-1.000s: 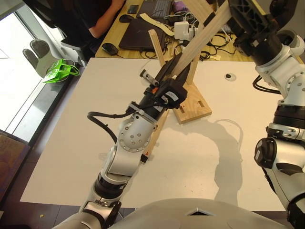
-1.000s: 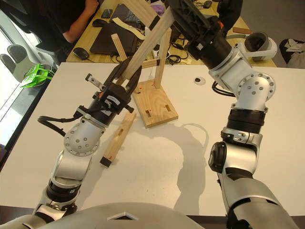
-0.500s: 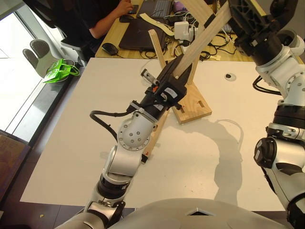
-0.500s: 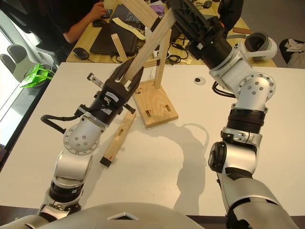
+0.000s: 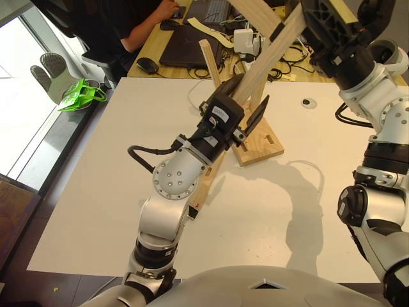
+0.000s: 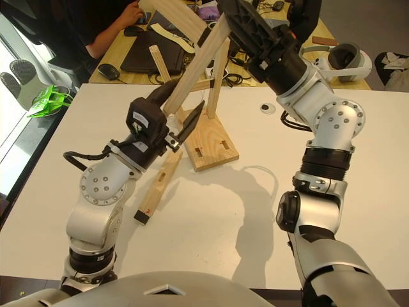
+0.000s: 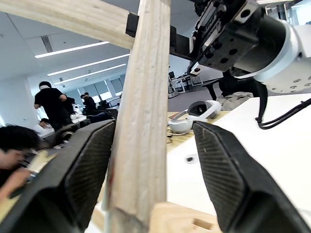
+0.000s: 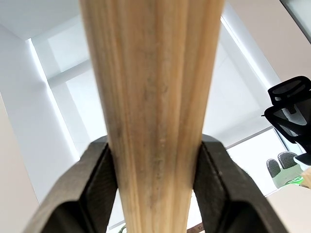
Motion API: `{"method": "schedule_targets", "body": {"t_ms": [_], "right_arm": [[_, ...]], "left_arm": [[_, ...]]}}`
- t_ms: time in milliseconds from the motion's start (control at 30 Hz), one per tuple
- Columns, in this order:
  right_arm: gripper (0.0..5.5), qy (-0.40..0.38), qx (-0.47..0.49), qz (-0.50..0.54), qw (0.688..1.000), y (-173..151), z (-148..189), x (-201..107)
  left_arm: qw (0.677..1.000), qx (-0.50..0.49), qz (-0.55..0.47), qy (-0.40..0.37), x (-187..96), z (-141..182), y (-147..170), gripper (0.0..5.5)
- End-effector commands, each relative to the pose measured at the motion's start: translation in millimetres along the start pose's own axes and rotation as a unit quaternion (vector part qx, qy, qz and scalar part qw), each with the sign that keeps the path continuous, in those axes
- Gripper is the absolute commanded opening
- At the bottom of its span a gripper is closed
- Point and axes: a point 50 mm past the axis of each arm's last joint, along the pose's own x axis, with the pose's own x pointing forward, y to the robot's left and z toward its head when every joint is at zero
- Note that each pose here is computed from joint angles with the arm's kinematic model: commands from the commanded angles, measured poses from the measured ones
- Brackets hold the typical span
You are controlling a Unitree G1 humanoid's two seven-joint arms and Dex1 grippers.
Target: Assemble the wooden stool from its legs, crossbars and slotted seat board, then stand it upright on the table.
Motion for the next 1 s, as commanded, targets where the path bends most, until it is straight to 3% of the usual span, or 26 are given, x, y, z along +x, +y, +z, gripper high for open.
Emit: {"method": "schedule_targets", "body": {"t_ms": [33,333,567,867,1000], "right_arm": [[2.03,0.025,-0.002,0.010,1.000,3,-1,-6],[2.03,0.049,0.017,0.027,0.998,6,-9,-14],[2.03,0.041,0.025,0.043,0.998,9,-10,-12],[2.02,0.031,0.047,0.075,0.996,20,-10,-9],[2.02,0.030,0.054,0.074,0.995,21,-12,-10]], "left_arm": [[0.990,-0.129,-0.059,0.022,-5,2,-4,2.90],[0.944,-0.321,-0.074,-0.010,-4,18,12,2.90],[0.920,-0.362,-0.146,0.035,-12,14,-4,2.90],[0.916,-0.376,-0.117,0.077,-13,0,2,2.90],[0.912,-0.385,-0.127,0.058,-13,4,1,2.90]]}}
